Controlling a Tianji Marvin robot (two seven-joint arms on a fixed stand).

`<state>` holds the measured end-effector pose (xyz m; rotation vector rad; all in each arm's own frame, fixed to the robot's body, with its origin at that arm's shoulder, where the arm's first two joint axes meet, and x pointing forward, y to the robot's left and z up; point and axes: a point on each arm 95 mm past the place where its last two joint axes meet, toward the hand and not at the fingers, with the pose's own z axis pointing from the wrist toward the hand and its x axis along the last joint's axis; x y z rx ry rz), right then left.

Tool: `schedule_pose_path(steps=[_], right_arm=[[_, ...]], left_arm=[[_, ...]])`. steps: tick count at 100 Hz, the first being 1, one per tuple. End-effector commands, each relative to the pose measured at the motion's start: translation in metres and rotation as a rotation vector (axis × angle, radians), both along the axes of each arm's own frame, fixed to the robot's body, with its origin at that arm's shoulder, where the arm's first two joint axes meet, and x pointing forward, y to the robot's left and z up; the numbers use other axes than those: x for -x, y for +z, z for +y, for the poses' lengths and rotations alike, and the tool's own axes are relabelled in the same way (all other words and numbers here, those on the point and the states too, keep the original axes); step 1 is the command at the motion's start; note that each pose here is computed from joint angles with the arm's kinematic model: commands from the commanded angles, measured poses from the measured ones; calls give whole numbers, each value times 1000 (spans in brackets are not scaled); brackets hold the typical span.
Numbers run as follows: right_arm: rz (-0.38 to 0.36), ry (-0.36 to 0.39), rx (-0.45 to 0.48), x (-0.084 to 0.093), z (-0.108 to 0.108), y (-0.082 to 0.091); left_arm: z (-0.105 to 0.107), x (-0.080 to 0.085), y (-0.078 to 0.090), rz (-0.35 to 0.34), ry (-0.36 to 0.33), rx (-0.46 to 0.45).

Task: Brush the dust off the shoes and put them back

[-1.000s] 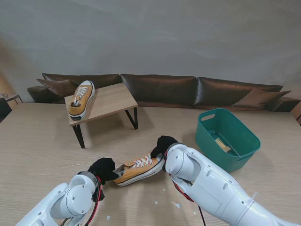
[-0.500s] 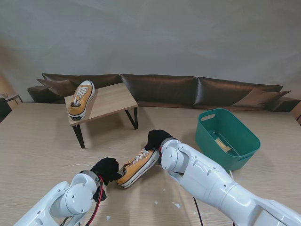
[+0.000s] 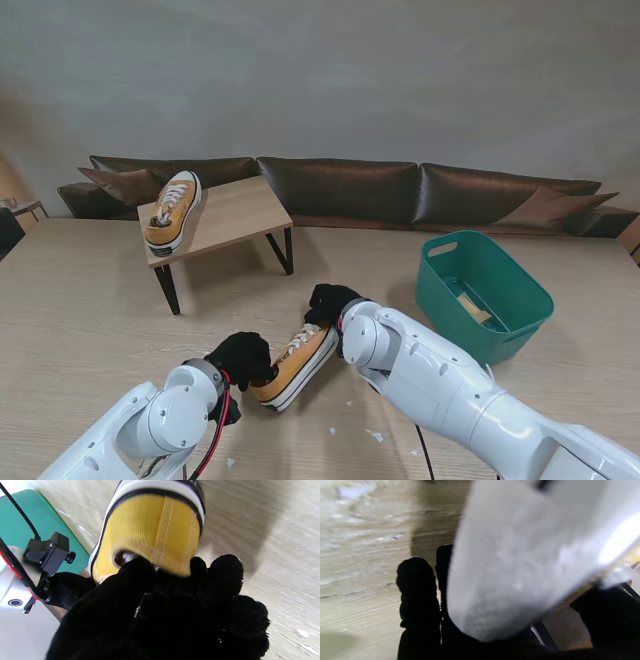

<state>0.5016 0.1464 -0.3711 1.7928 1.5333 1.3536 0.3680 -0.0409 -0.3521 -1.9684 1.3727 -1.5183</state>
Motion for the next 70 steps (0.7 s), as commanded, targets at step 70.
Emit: schedule_pose_path(steps=[70], right_arm=[[-131, -64, 36, 27, -11, 35]], left_arm=[[-8, -3, -3, 48, 38, 66]])
